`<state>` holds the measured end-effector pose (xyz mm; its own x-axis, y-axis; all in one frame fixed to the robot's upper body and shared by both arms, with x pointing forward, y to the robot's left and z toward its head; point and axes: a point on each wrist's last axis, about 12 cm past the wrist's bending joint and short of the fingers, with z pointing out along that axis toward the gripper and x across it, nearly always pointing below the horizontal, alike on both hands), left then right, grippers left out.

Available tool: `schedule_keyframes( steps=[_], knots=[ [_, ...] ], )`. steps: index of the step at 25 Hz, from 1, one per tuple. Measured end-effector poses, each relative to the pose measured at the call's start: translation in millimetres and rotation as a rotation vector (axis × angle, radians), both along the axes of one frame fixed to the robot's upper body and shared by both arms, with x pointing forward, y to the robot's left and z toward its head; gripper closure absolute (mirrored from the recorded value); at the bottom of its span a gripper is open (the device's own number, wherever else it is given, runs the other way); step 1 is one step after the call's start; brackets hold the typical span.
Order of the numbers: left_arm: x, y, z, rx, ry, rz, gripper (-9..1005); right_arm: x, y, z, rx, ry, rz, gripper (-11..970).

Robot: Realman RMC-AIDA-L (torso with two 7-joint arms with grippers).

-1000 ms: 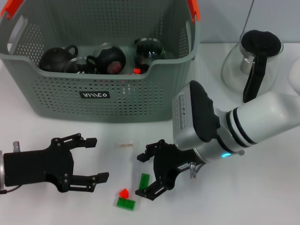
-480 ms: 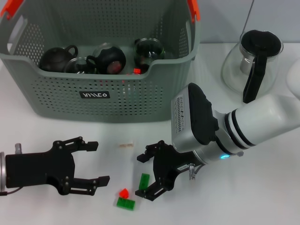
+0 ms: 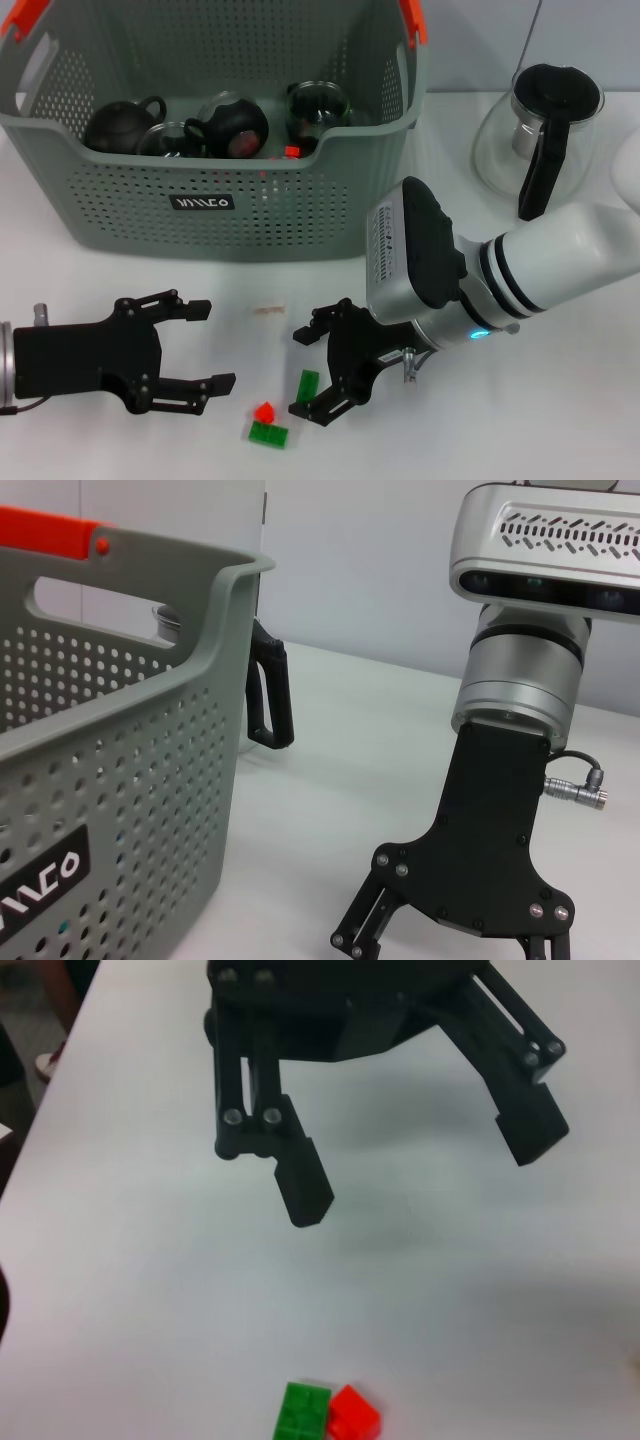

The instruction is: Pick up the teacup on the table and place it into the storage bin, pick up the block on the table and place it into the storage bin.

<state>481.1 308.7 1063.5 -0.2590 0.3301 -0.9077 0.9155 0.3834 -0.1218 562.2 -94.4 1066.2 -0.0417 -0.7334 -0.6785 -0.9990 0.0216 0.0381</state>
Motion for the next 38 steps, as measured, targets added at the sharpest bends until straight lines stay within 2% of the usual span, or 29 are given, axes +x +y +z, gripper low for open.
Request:
schedule_keyframes(
  steps=[7,12,31,37,38],
  knots=[
    [1.7,-0.9,-0.2,0.001,0.003,0.008,45,-1.6,1.0,-3.2,-0.007,-0.005,-0.003,30],
    [2.8,-1.3,0.4,0.001,0.003,0.007,46,-1.6,1.5,-3.9,-0.011,-0.007,-0.007,221],
    [3.8,-3.1,-1.4,-0.006,0.008,0.001,46,-4.9,3.2,-6.4,-0.024,0.006,-0.003,334],
    [4.3,-3.4,-1.2,-0.007,0.010,0.000,48,-4.7,2.1,-6.5,-0.025,0.007,-0.006,525],
    [4.3,-3.4,-1.2,-0.007,0.010,0.000,48,-4.4,1.8,-6.1,-0.024,0.006,-0.007,525]
  ],
)
